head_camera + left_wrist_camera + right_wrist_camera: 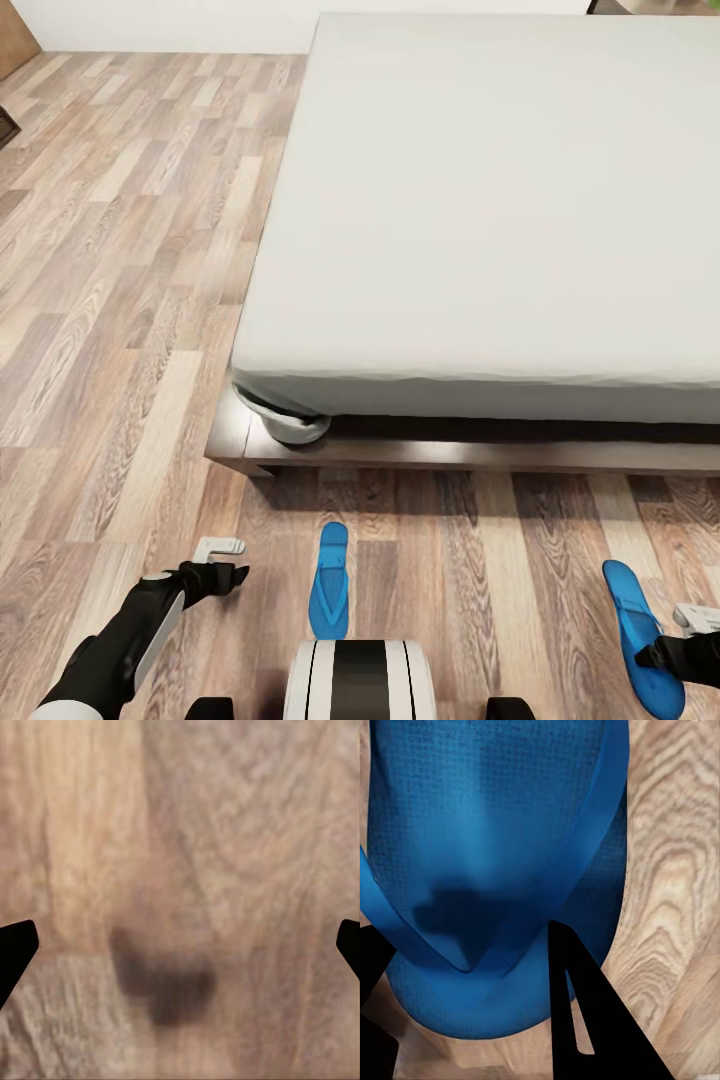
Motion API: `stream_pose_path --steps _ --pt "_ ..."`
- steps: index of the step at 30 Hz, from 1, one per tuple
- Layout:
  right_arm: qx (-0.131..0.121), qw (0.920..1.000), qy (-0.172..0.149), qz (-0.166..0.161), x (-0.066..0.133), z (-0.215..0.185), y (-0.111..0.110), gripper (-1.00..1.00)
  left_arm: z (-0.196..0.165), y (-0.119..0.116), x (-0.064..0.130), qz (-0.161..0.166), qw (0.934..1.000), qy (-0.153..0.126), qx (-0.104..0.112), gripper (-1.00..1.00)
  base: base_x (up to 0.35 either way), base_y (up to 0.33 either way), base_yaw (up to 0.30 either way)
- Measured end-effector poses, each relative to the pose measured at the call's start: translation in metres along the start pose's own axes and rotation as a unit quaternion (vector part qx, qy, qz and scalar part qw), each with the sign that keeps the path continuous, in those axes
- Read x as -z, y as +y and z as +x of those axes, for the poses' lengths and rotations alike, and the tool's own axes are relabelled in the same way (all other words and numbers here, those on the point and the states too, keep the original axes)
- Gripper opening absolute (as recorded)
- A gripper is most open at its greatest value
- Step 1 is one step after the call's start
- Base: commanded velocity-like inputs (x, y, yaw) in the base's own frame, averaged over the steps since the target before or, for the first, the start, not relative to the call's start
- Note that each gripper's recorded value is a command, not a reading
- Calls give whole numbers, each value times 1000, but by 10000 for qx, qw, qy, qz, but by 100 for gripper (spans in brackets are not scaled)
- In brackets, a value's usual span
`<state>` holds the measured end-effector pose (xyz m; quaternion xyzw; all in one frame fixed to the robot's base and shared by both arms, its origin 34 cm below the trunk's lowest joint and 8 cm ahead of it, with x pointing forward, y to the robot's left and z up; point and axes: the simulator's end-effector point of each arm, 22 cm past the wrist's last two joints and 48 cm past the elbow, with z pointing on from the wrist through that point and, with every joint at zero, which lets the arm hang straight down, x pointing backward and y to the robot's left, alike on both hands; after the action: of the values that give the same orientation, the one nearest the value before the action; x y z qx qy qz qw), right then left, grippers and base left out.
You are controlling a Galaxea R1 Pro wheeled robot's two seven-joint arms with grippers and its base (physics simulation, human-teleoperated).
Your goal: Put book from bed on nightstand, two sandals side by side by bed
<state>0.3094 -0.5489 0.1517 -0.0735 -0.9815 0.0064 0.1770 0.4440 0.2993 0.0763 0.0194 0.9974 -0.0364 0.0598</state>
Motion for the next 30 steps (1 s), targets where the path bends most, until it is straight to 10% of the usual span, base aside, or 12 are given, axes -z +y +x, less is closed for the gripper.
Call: stream_pose_path --steps 30 --pt "400 9970 -667 -19 -1 -30 9 -100 9 -15 -2 115 9998 -135 116 100 0 3 0"
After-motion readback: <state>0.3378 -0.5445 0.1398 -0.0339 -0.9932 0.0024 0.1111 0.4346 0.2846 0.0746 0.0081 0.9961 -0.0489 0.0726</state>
